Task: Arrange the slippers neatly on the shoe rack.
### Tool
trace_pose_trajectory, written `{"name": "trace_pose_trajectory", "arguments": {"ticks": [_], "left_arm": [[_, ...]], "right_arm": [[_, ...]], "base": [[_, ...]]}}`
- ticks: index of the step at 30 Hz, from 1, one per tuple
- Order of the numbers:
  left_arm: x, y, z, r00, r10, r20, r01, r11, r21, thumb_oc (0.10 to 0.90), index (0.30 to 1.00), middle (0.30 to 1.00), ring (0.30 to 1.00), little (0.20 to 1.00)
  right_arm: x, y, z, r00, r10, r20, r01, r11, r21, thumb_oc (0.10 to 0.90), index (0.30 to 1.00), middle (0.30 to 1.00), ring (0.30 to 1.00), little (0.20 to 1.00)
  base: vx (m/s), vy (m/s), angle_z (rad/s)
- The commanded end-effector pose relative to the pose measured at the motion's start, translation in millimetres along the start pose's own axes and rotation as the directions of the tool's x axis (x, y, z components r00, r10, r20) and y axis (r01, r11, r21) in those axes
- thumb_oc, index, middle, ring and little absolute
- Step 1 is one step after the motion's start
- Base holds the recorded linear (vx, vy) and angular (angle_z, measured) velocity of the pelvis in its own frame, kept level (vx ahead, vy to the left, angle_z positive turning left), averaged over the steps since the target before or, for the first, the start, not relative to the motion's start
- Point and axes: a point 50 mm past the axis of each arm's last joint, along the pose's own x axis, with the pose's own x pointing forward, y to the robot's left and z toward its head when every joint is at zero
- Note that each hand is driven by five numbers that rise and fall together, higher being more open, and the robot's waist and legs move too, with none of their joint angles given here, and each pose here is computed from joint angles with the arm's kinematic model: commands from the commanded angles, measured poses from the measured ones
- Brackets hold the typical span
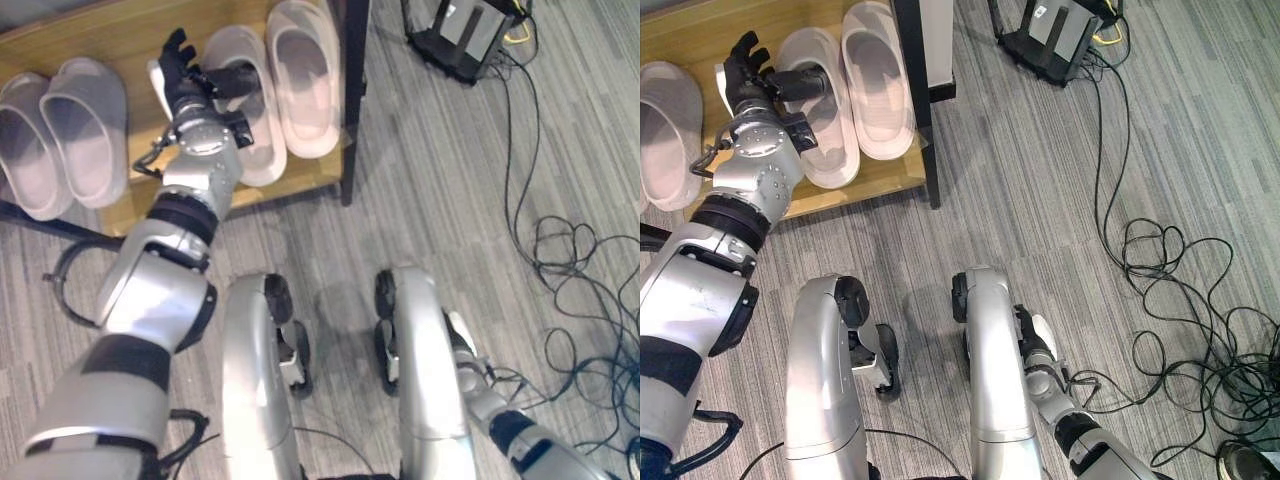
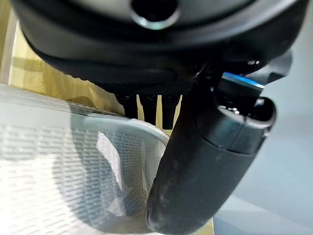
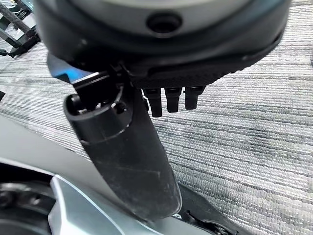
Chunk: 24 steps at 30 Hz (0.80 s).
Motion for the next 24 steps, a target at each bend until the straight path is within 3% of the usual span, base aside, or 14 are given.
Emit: {"name": "trace_pose_trajectory", "arguments": {"ticks": [1, 5, 17, 24], "left_arm": [[-2, -8, 98, 0.952, -0.009, 0.307, 0.013, 1.000, -0.011, 0.800, 0.900, 0.900, 0.900, 0.900], [3, 0, 96, 0.960, -0.013, 0.279, -0.006, 0.998, 0.067, 0.800, 0.900, 0.900, 0.900, 0.900], [-6, -7, 101, 0.923, -0.109, 0.369, 0.081, 0.992, 0.092, 0.800, 0.900, 0.900, 0.900, 0.900], [-6, 4, 96, 0.909, -0.148, 0.389, 0.093, 0.983, 0.155, 0.800, 0.900, 0.900, 0.900, 0.900]], "right_arm": [[8, -8, 26, 0.992, -0.081, 0.101, 0.078, 0.996, 0.038, 0.800, 0.900, 0.900, 0.900, 0.900], [12, -18, 24, 0.991, -0.110, 0.081, 0.109, 0.994, 0.013, 0.800, 0.900, 0.900, 0.900, 0.900], [11, -27, 14, 0.990, -0.132, 0.056, 0.134, 0.990, -0.053, 0.800, 0.900, 0.900, 0.900, 0.900], [10, -29, 7, 0.991, -0.127, 0.040, 0.130, 0.988, -0.085, 0.800, 0.900, 0.900, 0.900, 0.900]], "base": [[0.00, 0.000, 0.00], [0.00, -0.041, 0.02], [0.00, -0.009, 0.00], [0.00, 0.000, 0.00]]}}
